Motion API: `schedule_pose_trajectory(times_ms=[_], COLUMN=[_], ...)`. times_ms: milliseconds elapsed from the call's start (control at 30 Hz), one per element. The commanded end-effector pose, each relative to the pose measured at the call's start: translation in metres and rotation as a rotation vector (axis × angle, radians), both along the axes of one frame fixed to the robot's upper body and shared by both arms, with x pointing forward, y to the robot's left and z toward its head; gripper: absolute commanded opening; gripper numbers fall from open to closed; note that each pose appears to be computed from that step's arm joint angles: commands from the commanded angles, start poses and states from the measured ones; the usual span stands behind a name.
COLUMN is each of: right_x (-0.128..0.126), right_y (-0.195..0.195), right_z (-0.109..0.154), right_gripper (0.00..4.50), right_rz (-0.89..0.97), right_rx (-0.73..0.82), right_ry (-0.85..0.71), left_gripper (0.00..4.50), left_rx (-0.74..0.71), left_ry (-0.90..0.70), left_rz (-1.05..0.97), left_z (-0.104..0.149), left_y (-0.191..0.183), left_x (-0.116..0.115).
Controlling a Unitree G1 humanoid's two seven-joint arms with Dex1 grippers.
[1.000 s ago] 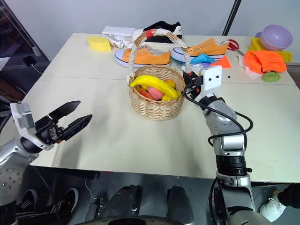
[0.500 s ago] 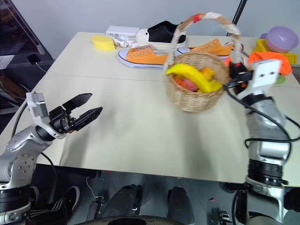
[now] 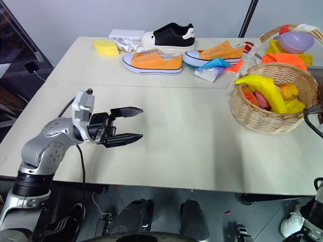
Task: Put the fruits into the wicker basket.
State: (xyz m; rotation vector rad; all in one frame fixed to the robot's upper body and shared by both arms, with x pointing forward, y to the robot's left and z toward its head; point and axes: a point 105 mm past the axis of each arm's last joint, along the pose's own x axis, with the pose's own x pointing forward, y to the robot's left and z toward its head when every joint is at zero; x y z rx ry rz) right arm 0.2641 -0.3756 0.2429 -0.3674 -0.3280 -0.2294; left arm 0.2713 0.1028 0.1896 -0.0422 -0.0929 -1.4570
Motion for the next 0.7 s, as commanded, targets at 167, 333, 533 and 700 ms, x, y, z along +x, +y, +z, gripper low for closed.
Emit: schedule_pose_trajectory(times_ms=[167, 333, 533, 700], right_x=[-0.002, 0.000, 0.002, -0.008], right_y=[0.000, -0.007, -0.005, 0.002], right_z=[-0.002, -0.006, -0.008, -0.024], right_gripper=[0.00, 1.03, 3.98, 4.48], right_rz=[-0.041, -0.058, -0.036, -0.052], right_rx=[-0.007, 0.040, 0.057, 0.164], right_ry=[-0.040, -0.048, -0.047, -0.039], left_gripper=[4.50, 4.50, 4.50, 4.50], left_rx=[0.011, -0.002, -0.009, -0.015], left_ry=[-0.066, -0.065, -0.058, -0.049], left_rz=[0.062, 0.099, 0.121, 0.146], left_z=[0.001, 0.001, 0.000, -0.002], left_y=[0.002, 0.005, 0.007, 0.010], left_x=[0.005, 0.006, 0.005, 0.008])
